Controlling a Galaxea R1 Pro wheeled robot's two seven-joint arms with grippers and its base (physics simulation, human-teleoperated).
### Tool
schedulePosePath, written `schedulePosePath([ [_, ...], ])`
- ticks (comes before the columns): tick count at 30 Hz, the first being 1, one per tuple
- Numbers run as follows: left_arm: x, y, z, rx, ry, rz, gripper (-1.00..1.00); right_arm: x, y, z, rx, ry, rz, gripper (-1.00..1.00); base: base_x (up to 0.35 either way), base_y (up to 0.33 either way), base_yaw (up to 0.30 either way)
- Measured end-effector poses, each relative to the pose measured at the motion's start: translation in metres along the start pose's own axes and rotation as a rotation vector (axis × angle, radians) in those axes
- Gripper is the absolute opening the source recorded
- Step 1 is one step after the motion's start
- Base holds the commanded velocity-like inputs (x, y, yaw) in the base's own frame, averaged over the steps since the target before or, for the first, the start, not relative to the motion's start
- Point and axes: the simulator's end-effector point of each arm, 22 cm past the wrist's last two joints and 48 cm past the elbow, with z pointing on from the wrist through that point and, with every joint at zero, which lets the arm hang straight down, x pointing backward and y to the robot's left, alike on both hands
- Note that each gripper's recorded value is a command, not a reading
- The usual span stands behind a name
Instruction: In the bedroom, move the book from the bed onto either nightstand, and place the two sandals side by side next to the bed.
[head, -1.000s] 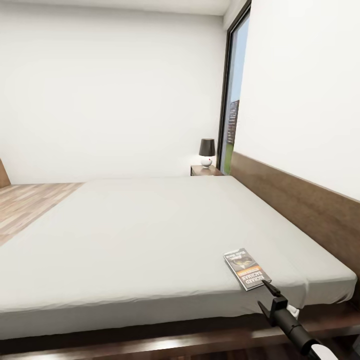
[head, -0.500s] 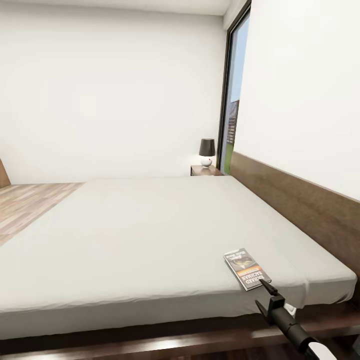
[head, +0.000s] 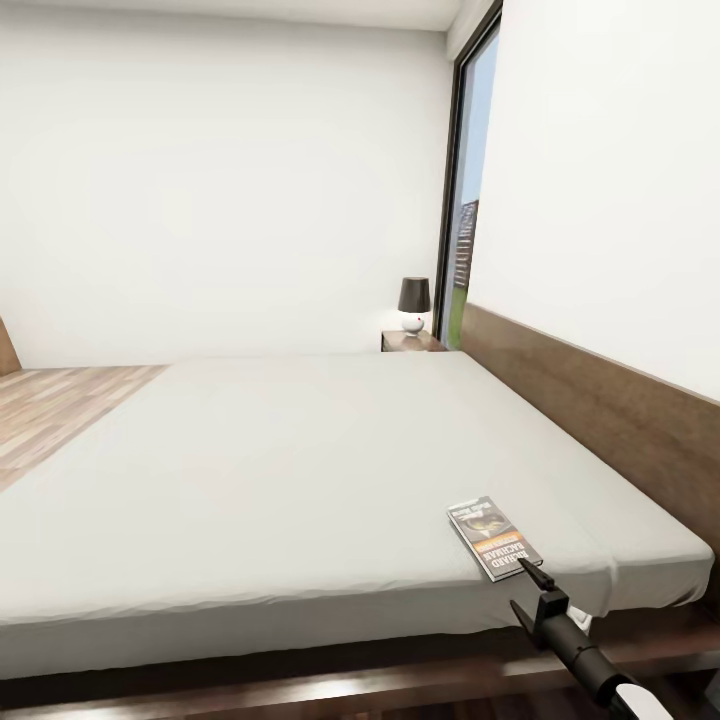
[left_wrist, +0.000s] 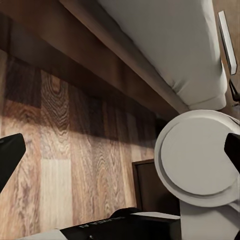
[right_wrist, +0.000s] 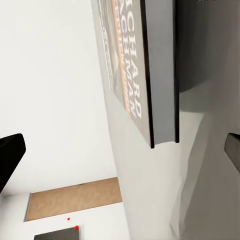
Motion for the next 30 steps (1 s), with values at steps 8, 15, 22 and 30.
schedulePosePath([
  [8,0.01,0.012,0.003,0.011,0.001,0.0,1.0,-0.001,-0.017,-0.001,-0.001,0.0,0.0,1.0,0.0,0.0,0.0],
  [15,0.012,0.013,0.003,0.014,0.001,0.0,1.0,-0.001,-0.02,-0.001,-0.002,0.0,0.0,1.0,0.0,0.0,0.0],
  [22,0.012,0.013,0.003,0.015,0.002,0.001,1.0,-0.001,-0.02,-0.001,-0.001,0.0,0.0,1.0,0.0,0.0,0.0],
  [30,0.012,0.013,0.004,0.015,0.002,0.001,1.0,-0.001,-0.02,-0.001,-0.002,0.0,0.0,1.0,0.0,0.0,0.0],
])
